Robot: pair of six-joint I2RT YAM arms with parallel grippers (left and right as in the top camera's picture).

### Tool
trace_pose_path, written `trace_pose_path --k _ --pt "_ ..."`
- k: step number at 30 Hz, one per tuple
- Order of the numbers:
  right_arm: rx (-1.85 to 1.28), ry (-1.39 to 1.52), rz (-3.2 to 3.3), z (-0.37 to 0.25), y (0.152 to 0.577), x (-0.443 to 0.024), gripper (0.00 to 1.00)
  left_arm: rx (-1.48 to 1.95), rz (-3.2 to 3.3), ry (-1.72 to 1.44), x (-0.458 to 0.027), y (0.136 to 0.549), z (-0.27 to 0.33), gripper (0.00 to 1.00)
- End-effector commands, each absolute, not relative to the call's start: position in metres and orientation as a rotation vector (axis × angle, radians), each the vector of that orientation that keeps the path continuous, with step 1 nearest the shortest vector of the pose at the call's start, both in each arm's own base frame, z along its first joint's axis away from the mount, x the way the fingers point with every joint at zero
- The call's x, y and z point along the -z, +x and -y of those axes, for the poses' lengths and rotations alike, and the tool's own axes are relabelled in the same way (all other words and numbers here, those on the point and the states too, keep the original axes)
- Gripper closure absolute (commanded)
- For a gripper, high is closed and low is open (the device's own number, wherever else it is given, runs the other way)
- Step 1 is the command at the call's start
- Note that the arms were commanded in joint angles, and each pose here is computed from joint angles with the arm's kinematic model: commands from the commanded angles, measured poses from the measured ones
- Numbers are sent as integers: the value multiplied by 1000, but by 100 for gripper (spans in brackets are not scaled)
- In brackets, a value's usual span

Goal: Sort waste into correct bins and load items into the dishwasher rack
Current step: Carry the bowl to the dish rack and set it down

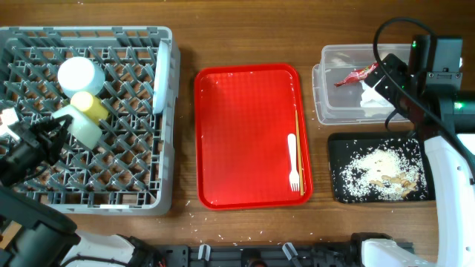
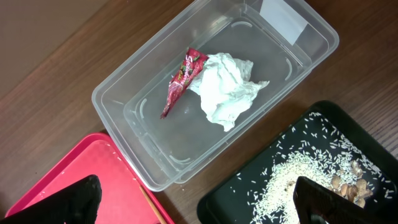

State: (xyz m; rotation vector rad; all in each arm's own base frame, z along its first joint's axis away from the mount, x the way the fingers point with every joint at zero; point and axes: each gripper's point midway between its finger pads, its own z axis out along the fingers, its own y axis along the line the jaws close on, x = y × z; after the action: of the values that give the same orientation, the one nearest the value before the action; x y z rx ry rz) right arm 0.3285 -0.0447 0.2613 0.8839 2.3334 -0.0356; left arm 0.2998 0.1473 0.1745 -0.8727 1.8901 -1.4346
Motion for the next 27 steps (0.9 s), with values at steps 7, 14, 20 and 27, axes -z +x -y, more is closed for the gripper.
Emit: trace_pose_path --k 7,14,20,27 --pt "56 882 -2328 47 330 -262 0 1367 -1894 -1066 -157 269 -174 0" --pt "55 881 -2327 47 331 -262 0 1282 -1986 -1210 -148 253 -177 16" --pt "54 881 -2325 47 331 -262 0 883 -2057 -1712 -131 212 -206 19" --pt "55 881 -2326 47 331 -262 0 723 -2075 -1291 -209 247 -168 96"
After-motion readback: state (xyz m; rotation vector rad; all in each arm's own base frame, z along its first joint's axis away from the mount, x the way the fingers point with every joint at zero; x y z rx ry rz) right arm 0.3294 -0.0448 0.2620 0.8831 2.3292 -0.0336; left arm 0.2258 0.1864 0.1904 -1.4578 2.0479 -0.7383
